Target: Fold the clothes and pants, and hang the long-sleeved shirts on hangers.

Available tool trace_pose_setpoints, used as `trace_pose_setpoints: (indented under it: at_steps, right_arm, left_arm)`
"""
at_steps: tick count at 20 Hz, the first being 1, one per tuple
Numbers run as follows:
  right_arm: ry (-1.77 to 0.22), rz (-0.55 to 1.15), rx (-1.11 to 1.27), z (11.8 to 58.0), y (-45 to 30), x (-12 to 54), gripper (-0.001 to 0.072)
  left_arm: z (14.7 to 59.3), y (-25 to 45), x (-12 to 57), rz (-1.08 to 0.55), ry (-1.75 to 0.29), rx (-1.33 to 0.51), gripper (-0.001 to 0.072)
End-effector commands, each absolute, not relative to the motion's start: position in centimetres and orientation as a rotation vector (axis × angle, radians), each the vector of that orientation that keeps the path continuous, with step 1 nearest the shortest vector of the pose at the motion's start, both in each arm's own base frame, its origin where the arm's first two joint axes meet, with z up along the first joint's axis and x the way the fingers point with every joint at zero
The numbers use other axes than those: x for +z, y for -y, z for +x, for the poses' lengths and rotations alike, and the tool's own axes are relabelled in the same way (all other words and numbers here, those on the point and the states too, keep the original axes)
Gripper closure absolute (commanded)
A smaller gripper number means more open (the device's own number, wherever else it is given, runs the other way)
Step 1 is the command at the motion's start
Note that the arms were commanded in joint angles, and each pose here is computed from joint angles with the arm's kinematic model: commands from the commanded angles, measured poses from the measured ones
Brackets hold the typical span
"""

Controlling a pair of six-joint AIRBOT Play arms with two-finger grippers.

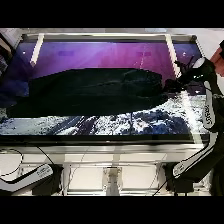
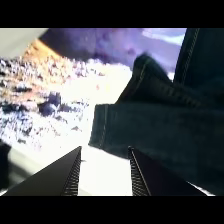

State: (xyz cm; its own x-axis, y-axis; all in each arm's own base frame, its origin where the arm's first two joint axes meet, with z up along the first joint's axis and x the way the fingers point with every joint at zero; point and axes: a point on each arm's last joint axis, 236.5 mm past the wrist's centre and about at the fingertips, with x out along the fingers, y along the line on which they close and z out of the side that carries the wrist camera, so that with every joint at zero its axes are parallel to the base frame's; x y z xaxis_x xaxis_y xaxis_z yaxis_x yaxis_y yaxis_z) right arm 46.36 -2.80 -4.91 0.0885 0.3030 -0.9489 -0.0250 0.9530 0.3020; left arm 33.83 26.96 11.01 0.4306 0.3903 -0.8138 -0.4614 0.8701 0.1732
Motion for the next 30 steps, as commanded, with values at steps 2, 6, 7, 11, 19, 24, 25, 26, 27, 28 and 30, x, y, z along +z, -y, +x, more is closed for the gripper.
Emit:
trace_pose_setpoints:
  at_steps: [2, 6, 7, 11, 19, 24, 25, 26, 27, 28, 30]
  right_arm:
    - [-1.418, 0.201, 0.193, 48.2, 2.6, -7.1, 0.0308]
    - [-1.452, 0.228, 0.213, 47.7, 1.9, -8.1, 0.0311]
    - [-1.441, 0.252, 0.253, 47.9, 0.8, -7.8, 0.0317]
    - [-1.406, 0.392, 0.494, 47.5, -4.9, -5.2, 0.0656]
    - [-1.524, 0.169, 0.653, 40.7, -3.3, 0.3, 0.0693]
    - [-1.389, 0.160, 0.459, 40.1, 2.9, 6.2, 0.0693]
    - [-1.381, 0.183, 0.428, 39.9, 3.9, 6.6, 0.0693]
    - [-1.376, 0.204, 0.403, 39.7, 4.6, 6.8, 0.0693]
    - [-1.381, 0.223, 0.387, 39.6, 5.0, 6.8, 0.0693]
    - [-1.381, 0.229, 0.380, 39.6, 5.2, 6.8, 0.0693]
    - [-1.379, 0.228, 0.379, 39.6, 5.2, 6.8, 0.0693]
  left_arm:
    - [32.3, -26.4, 9.8, -0.078, -1.087, 0.518, 0.0353]
    - [31.9, -26.2, 9.5, -0.086, -1.106, 0.514, 0.0353]
    - [31.9, -26.2, 9.5, -0.086, -1.107, 0.513, 0.0353]
    - [31.7, -26.0, 9.3, -0.084, -1.125, 0.505, 0.0335]
    - [30.9, -26.1, 7.9, -0.092, -1.183, 0.475, 0.0277]
    - [31.0, -26.2, 6.0, -0.095, -1.237, 0.448, 0.0277]
    - [31.0, -26.2, 5.5, -0.089, -1.250, 0.437, 0.0277]
    - [31.0, -26.2, 4.9, -0.084, -1.268, 0.424, 0.0277]
    - [30.9, -26.1, 4.4, -0.073, -1.290, 0.404, 0.0277]
    - [30.8, -26.0, 3.7, -0.065, -1.317, 0.381, 0.0277]
    - [30.8, -25.1, 2.2, -0.062, -1.363, 0.300, 0.0277]
